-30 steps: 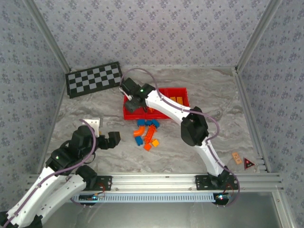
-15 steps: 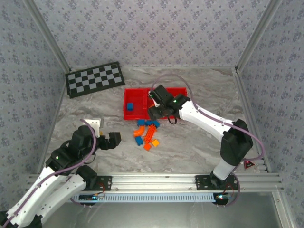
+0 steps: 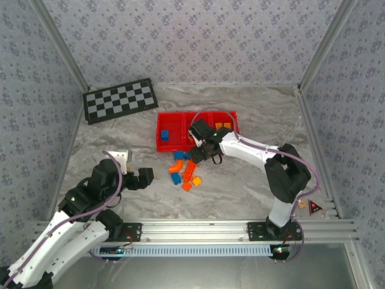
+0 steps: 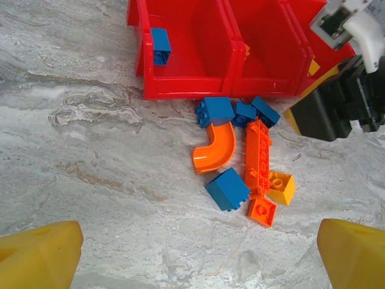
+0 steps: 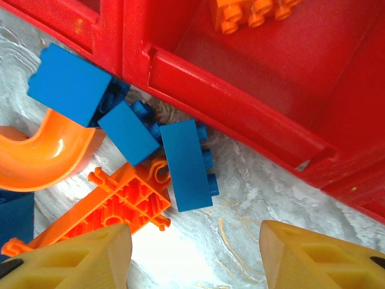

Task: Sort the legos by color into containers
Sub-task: Pick up the lego from the center of the table.

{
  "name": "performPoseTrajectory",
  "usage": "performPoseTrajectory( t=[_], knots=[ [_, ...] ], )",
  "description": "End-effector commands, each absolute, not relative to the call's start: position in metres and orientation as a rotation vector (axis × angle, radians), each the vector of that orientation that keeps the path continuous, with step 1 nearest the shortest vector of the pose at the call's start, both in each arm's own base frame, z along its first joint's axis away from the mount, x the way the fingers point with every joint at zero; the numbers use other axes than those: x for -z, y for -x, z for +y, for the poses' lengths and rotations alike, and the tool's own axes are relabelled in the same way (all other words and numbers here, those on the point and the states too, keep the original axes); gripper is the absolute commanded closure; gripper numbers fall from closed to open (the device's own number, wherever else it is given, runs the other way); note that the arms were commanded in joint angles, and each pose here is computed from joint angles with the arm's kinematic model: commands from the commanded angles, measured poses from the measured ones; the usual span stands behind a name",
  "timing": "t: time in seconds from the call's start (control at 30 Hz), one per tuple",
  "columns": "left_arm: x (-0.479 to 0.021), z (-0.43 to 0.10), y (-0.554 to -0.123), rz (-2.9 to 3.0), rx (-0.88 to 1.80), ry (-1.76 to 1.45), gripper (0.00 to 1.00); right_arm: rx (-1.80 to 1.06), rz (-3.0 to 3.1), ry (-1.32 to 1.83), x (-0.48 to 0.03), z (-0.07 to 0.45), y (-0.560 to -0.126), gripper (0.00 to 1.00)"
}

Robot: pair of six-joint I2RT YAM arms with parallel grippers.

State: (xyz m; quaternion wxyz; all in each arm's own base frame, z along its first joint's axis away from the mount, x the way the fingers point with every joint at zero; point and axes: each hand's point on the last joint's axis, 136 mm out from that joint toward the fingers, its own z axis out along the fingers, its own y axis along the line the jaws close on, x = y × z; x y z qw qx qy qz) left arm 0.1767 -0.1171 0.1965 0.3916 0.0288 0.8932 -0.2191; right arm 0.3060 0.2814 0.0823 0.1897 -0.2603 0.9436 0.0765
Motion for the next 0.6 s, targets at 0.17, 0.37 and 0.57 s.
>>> performPoseTrajectory(
  t=[0.17, 0.37, 0.57],
  knots=[
    [-0.196, -0.121, -0.178, 2.267, 0.56, -0.089, 0.0, -0.213, 2.695, 0.727, -0.058, 0.282, -0.31, 0.45],
    [-0.196, -0.121, -0.178, 2.268, 0.56, -0.089, 0.0, -0.187, 2.711, 0.733, -0.048, 0.281, -0.313, 0.47],
    [-0.196, -0.121, -0.179, 2.271, 0.557, -0.089, 0.0, -0.163, 2.719, 0.748, -0.041, 0.281, -0.315, 0.5]
  ],
)
